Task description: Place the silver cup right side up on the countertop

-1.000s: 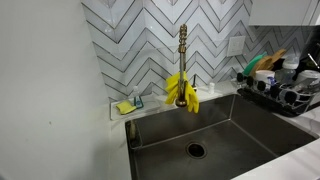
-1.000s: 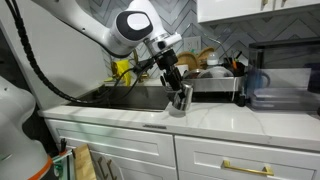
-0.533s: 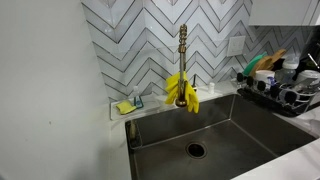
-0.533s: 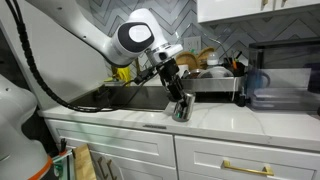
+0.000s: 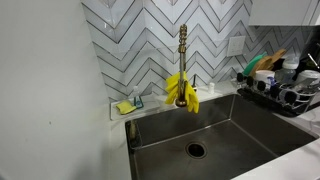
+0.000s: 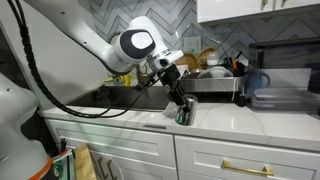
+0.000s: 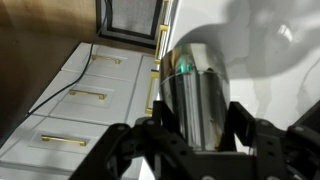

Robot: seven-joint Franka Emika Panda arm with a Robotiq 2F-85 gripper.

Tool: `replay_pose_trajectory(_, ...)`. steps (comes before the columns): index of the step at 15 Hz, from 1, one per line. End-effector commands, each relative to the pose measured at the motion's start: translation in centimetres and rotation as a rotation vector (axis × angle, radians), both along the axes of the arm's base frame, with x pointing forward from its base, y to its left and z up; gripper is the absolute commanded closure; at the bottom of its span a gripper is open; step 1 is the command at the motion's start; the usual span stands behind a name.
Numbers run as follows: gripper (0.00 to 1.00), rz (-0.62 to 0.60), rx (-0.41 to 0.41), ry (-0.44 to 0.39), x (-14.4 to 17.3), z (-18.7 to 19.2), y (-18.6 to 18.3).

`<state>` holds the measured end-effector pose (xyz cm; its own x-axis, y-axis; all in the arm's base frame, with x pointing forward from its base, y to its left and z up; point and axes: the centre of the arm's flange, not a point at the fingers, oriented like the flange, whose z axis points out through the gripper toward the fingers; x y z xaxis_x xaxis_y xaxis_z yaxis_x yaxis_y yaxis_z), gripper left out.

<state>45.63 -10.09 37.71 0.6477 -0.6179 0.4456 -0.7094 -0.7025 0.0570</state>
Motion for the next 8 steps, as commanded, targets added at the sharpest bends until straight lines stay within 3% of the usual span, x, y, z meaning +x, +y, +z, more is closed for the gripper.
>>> replay_pose_trajectory(1,0.58,-0.002,-0.020,-0.037,-0.2,-1.2,0.0)
replay_pose_trajectory(8,0.58,0.023,-0.007,-0.098,1.0,-2.4,2.0)
